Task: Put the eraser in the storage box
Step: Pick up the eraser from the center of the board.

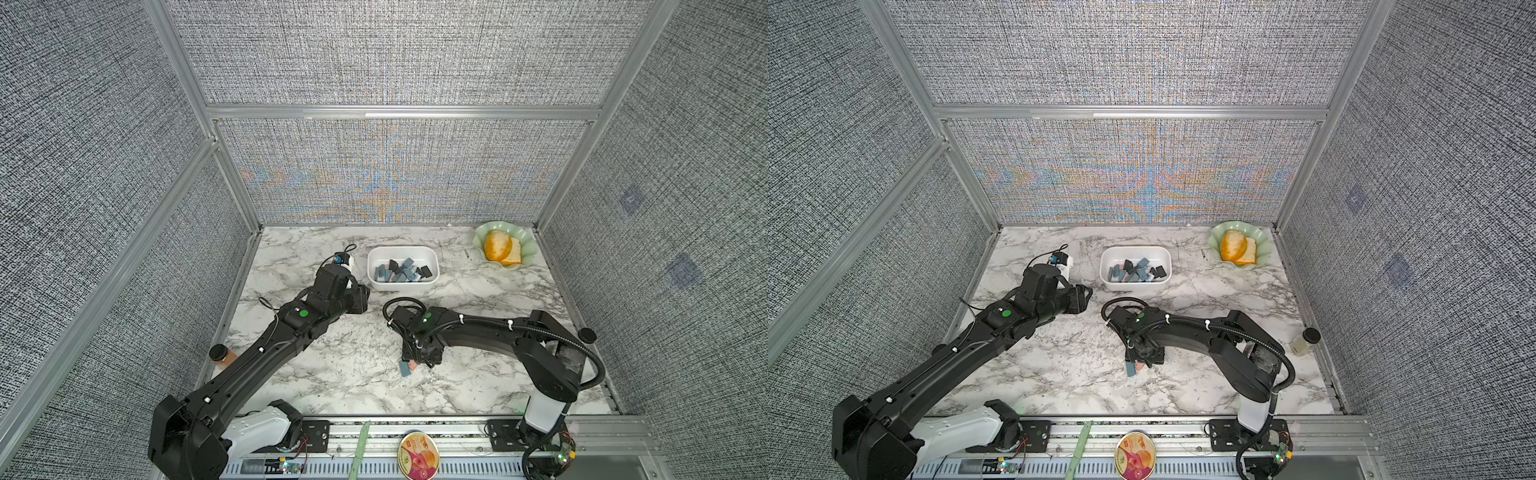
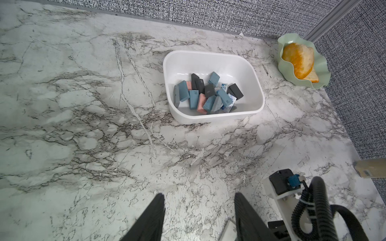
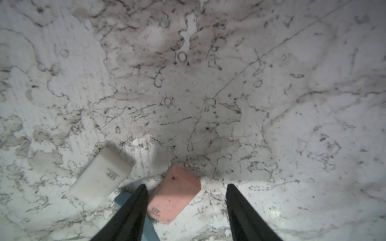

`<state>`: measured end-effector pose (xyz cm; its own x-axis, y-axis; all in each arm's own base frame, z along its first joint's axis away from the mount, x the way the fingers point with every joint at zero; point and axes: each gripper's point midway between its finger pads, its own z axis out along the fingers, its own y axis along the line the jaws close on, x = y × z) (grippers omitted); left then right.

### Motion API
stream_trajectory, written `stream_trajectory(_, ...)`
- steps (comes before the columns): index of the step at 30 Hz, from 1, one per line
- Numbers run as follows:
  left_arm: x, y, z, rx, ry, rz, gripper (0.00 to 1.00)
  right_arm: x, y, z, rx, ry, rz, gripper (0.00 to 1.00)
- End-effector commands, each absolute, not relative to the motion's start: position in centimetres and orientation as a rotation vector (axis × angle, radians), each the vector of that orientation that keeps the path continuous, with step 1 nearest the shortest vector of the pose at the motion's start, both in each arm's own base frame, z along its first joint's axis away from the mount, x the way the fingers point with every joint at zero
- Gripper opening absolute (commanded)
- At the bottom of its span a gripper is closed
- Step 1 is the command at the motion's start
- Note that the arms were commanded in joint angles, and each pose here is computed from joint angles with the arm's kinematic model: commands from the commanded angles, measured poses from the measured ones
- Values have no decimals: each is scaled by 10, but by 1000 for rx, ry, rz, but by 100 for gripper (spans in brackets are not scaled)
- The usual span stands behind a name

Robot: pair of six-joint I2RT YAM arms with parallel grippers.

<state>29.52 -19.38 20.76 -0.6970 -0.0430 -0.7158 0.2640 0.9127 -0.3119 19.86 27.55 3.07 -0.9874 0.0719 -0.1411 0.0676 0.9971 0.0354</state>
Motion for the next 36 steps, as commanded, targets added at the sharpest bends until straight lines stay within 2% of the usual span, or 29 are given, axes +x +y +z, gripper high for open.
stream_trajectory(1, 296, -193, 213, 169, 2261, -508, 56, 193, 271, 30, 185, 3019, -29, 63)
stream_trajectory(16, 285, -179, 226, 141, 2175, -514, 56, 186, 286, 11, 294, 3071, 7, 63)
stream_trajectory(18, 284, -177, 228, 134, 2151, -520, 56, 185, 285, 10, 301, 3072, 8, 59)
stream_trajectory(22, 282, -172, 233, 128, 2106, -512, 56, 183, 286, 7, 305, 3077, 15, 41)
stream_trajectory(28, 279, -167, 238, 129, 2068, -508, 56, 184, 288, 7, 284, 3084, 12, 35)
stream_trajectory(36, 278, -166, 235, 128, 2074, -507, 57, 190, 287, 12, 227, 3067, -31, 33)
